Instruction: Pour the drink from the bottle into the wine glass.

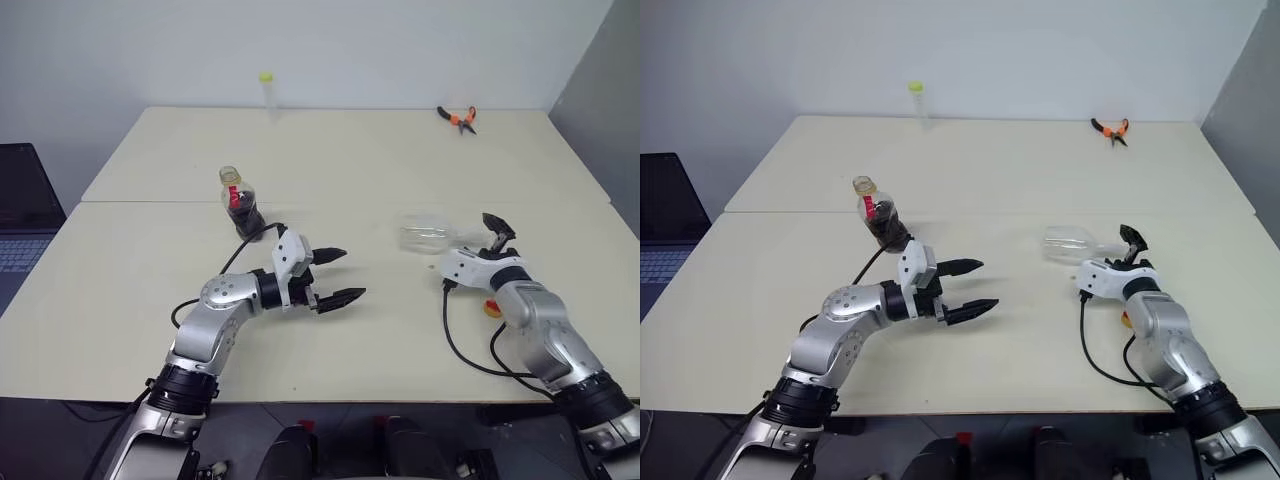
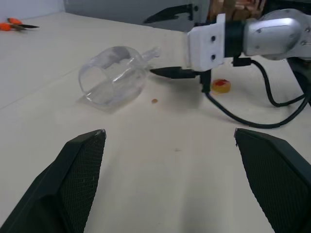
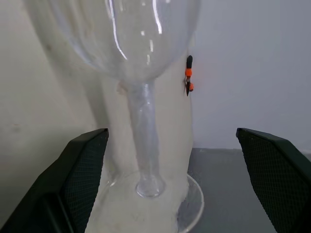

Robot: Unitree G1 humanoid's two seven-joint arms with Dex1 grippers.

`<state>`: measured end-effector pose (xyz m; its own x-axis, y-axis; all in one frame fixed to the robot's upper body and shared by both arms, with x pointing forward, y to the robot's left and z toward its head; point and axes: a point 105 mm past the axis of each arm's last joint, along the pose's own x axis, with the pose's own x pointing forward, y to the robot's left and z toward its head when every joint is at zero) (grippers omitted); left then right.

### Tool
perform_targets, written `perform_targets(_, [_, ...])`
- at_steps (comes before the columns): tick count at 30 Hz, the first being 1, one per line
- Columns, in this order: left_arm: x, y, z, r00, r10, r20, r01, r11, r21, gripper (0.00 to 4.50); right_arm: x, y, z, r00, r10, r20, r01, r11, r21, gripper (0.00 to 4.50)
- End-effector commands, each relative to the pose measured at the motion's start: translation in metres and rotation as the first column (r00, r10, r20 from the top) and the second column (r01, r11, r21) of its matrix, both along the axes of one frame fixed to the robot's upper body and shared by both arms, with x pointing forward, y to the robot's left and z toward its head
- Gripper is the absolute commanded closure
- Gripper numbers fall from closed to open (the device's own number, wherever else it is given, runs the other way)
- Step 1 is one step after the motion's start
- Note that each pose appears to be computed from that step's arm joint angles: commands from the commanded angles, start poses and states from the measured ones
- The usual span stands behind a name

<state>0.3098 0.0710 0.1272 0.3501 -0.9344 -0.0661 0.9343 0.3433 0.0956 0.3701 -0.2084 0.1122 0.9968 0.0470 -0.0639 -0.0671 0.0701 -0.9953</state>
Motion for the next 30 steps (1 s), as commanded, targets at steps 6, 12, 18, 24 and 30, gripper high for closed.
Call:
perform_targets(6, [-0.001,-0.013,0.014,0.998,-0.041,0.055,0.043,0.999,-0.027,0.03,0.021,-0.009,-0.009,0.998,-0.042,0.055,0.047,0.994,-0.094,0.00])
perform_targets(12, [-0.002,-0.016,0.016,0.997,-0.042,0.057,0.044,0.999,-0.031,0.00,0.023,-0.019,-0.013,0.992,-0.111,0.062,0.113,0.993,-0.032,1.60])
perform_targets(18, [-0.003,-0.015,0.016,0.999,-0.024,0.047,0.026,0.999,-0.045,0.00,0.021,-0.021,-0.004,0.987,-0.133,0.084,0.131,0.991,0.030,3.82])
perform_targets(24, [0.001,-0.002,0.018,0.998,0.057,0.027,-0.055,0.996,-0.069,0.00,0.013,-0.016,0.018,0.986,-0.109,0.126,0.095,0.989,0.109,4.34])
perform_targets(30, [0.001,0.034,0.019,0.988,0.154,0.011,-0.153,0.984,-0.086,0.00,0.002,0.023,0.043,0.990,0.042,0.137,-0.096,0.905,0.414,4.34])
